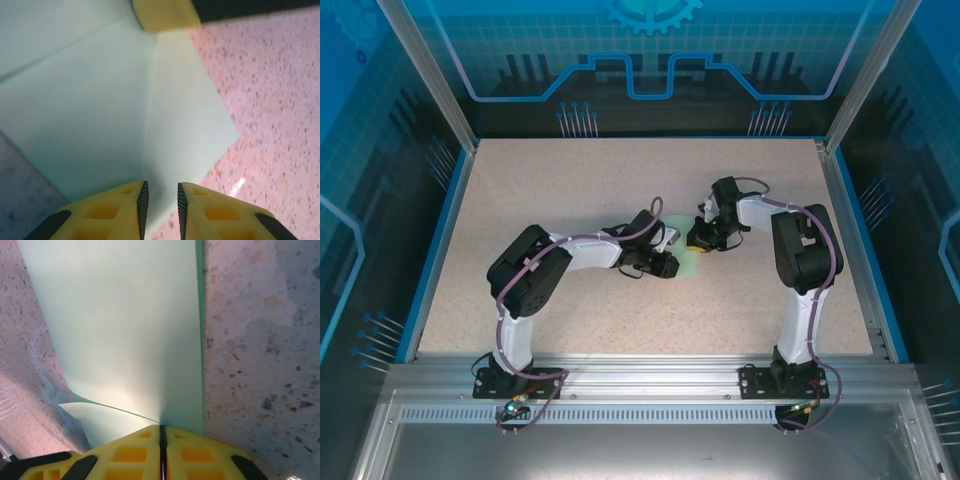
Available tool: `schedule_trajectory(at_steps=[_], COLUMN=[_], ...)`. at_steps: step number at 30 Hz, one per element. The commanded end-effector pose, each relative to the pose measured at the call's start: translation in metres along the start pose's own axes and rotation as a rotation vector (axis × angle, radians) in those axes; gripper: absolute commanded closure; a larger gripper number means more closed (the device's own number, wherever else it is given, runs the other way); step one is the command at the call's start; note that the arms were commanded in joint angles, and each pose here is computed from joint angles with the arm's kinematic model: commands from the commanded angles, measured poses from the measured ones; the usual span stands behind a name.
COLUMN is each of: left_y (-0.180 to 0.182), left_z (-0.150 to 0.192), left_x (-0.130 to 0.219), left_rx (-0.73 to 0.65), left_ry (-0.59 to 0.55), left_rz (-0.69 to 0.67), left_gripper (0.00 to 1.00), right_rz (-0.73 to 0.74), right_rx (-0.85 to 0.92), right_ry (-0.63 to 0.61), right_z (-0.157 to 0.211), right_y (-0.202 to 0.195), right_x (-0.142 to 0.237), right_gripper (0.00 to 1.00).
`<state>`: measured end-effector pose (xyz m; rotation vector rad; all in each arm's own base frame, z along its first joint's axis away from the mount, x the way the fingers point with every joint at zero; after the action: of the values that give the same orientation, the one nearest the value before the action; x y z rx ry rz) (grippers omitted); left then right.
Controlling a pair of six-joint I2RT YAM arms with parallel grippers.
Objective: Fold a paper plane with a square sheet of paper (fold left side to right side)
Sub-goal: Fold the triangle a second time at the center of the table, then turn over the paper at the center of the table.
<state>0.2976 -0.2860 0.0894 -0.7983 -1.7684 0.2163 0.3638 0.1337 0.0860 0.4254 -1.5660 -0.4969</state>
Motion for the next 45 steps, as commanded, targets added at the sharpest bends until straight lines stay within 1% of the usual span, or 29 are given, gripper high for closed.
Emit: schedule_trajectory(at_steps=[1,7,10,14,15,16,19,22,26,28,30,34,38,40,42,44,45], left_y=[0.005,0.012,0.008,0.001,0.0,-0.001,-0.001,0.001,0.002,0.001,0.002,0.003,0.009,0.012,0.014,0.015,0.016], left_z=[0.043,0.059,0.056,0.042,0.038,0.034,0.023,0.01,-0.009,-0.019,-0.029,-0.046,-0.056,-0.059,-0.062,-0.064,-0.064], left_x=[0.002,0.013,0.025,0.051,0.059,0.065,0.08,0.086,0.084,0.079,0.07,0.051,0.034,0.028,0.025,0.024,0.024], left_rx=[0.009,0.032,0.033,0.044,0.048,0.051,0.062,0.084,0.104,0.096,0.092,0.095,0.101,0.103,0.104,0.103,0.102], left_ry=[0.152,0.139,0.103,0.015,-0.01,-0.033,-0.096,-0.143,-0.165,-0.171,-0.165,-0.131,-0.114,-0.104,-0.101,-0.104,-0.109], left_rz=[-0.046,-0.094,-0.08,-0.032,-0.019,-0.012,0.007,0.031,0.059,0.064,0.075,0.117,0.092,0.079,0.07,0.057,0.04], left_gripper=[0.74,0.75,0.75,0.71,0.7,0.68,0.62,0.55,0.43,0.39,0.38,0.38,0.38,0.4,0.45,0.55,0.63], right_rz=[0.096,0.083,0.044,-0.019,-0.022,-0.022,-0.025,-0.037,-0.052,-0.069,-0.08,-0.101,-0.111,-0.12,-0.129,-0.142,-0.154], right_rx=[-0.023,-0.014,0.006,0.064,0.081,0.098,0.117,0.108,0.094,0.088,0.083,0.073,0.067,0.068,0.066,0.061,0.06], right_ry=[0.037,0.032,0.011,-0.039,-0.057,-0.084,-0.139,-0.167,-0.185,-0.191,-0.189,-0.176,-0.167,-0.161,-0.157,-0.153,-0.151], right_z=[0.006,0.006,0.004,-0.001,-0.002,-0.003,-0.003,0.0,0.01,0.017,0.024,0.034,0.041,0.044,0.046,0.047,0.047], right_y=[-0.018,-0.015,-0.009,0.007,0.01,0.014,0.016,0.012,0.002,-0.001,-0.004,-0.007,-0.008,-0.009,-0.009,-0.01,-0.009], right_x=[-0.014,-0.012,-0.008,0.008,0.015,0.024,0.045,0.058,0.066,0.066,0.064,0.06,0.059,0.058,0.057,0.056,0.055], right_gripper=[0.91,0.9,0.89,0.85,0.82,0.76,0.63,0.57,0.49,0.44,0.43,0.43,0.43,0.43,0.43,0.43,0.43])
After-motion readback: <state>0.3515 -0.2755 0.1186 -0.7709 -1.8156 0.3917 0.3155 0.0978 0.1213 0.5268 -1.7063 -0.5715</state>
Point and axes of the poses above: each hand's point on the last joint's axis, 136 mm out from that joint toward the fingers, its own x axis back along the fingers, its own y axis along the line the jaws close on, z = x × y, the point moved 9 cm from there along x, back along the fingers, and after that the axes turned 4 degrees about x, right-handed, at the moved point
